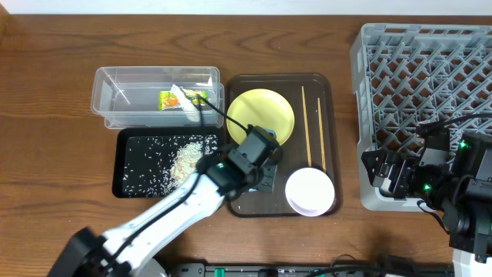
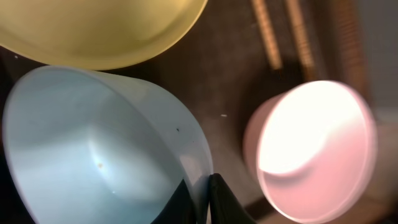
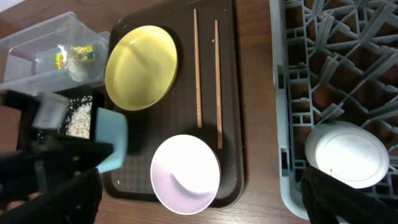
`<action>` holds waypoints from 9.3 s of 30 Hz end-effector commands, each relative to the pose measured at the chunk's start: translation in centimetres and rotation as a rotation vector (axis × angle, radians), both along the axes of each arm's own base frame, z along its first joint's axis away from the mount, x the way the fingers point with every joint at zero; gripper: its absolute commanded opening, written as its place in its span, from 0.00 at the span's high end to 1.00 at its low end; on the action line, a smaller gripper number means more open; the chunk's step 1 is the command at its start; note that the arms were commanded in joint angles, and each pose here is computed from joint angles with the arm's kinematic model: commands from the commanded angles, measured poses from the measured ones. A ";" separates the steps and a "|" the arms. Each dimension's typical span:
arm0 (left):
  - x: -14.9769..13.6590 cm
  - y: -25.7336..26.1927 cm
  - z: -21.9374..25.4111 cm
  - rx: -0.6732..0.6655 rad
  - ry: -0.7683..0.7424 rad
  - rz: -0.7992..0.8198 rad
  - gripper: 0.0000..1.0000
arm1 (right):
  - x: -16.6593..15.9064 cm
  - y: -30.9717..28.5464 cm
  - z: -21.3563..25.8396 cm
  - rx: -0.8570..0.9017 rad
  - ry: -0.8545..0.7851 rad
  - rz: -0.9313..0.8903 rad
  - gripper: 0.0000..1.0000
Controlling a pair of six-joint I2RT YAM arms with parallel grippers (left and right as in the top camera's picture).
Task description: Sort waste into correct bins and load items into the dishwasher rack
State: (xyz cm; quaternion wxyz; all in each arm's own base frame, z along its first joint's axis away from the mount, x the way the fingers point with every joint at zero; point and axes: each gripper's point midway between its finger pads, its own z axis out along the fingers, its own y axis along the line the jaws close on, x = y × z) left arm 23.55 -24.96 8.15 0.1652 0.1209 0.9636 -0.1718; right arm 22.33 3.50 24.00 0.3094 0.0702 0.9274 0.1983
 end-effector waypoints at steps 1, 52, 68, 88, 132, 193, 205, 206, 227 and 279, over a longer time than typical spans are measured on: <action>0.7 0.1 -0.7 0.033 -0.008 0.037 0.83 | 0.0 0.4 0.5 -0.001 -0.015 0.016 0.01; 2.5 20.1 22.3 -0.071 -0.940 0.448 0.08 | 0.0 0.4 0.5 -0.001 -0.015 0.016 0.01; 0.1 22.6 17.5 -0.085 -1.083 0.516 0.07 | 0.0 0.4 0.5 -0.001 -0.015 0.016 0.01; -0.1 25.3 12.5 -0.041 -1.166 0.635 0.07 | 0.0 0.4 0.5 -0.001 -0.015 0.016 0.01; 0.8 25.2 5.8 0.022 -1.038 0.614 0.07 | 0.0 0.4 0.5 -0.001 -0.015 0.016 0.01; 0.8 25.2 5.8 0.022 -1.038 0.614 0.07 | 0.0 0.4 0.5 -0.001 -0.015 0.016 0.01; 0.8 25.2 5.8 0.022 -1.038 0.615 0.07 | 0.0 0.4 0.5 -0.001 -0.015 0.016 0.01; 0.8 25.2 5.8 0.021 -1.038 0.615 0.07 | 0.0 0.4 0.5 -0.001 -0.015 0.016 0.01; 0.8 25.2 5.8 0.021 -1.038 0.615 0.06 | 0.0 0.4 0.5 -0.001 -0.015 0.016 0.01; 0.8 25.2 5.8 0.022 -1.038 0.615 0.07 | 0.0 0.4 0.5 -0.001 -0.015 0.016 0.01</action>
